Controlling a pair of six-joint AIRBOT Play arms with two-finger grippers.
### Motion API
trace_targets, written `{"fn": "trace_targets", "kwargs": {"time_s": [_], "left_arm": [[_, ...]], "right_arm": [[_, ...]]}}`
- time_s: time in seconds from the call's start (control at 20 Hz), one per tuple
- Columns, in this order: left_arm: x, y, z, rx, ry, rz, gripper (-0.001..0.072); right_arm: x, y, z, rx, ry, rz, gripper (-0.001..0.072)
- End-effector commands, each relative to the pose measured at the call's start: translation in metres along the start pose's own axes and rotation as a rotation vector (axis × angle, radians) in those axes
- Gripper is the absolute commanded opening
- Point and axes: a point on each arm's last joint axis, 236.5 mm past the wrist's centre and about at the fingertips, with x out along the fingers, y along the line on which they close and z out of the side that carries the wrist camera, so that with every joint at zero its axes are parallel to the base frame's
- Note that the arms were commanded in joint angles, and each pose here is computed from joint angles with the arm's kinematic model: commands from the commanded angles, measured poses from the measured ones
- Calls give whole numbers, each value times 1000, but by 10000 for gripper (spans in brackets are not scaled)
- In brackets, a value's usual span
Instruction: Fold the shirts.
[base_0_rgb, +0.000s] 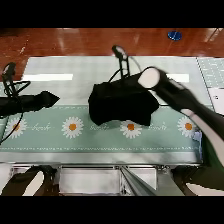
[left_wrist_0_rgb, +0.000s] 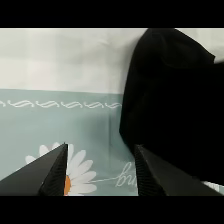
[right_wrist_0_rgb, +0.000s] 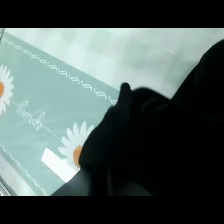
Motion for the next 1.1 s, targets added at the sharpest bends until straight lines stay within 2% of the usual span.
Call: {"fn": "trace_targets", "kwargs": {"time_s": [0.0, 0.05, 0.15, 0.25, 0.4, 0.5, 0.65, 0.75, 0.9, 1.05], "left_arm": [[5, -16, -6, 31, 21, -29, 507], [6, -17, -4, 35, 12, -31, 507], [-7, -12, 14, 27, -32, -14, 507], [-37, 3, 39, -3, -87, 25, 507], [-48, 30, 34, -114, -89, 70, 507], [-12, 31, -27, -170, 109, 28, 508], [33, 28, -110, -260, 339, -27, 508], [52, 17, -122, -335, 366, -109, 508], [70, -6, -115, -377, 377, -269, 508], [89, -10, -119, -398, 401, -334, 508]], "right_arm": [[42, -16, -6, 81, 3, 21, 332], [36, -18, -3, 66, 17, 22, 409], [-6, -32, 17, 56, 56, 15, 409], [-89, -70, 46, 47, 30, -68, 408], [-239, -180, 47, 126, -97, -481, 408], [-306, -239, 3, 278, -178, -662, 408], [-300, -277, -76, 522, -247, -598, 407], [-268, -278, -112, 603, -238, -490, 406], [-231, -277, -138, 647, -197, -409, 406], [-223, -276, -135, 634, -215, -406, 406]]}}
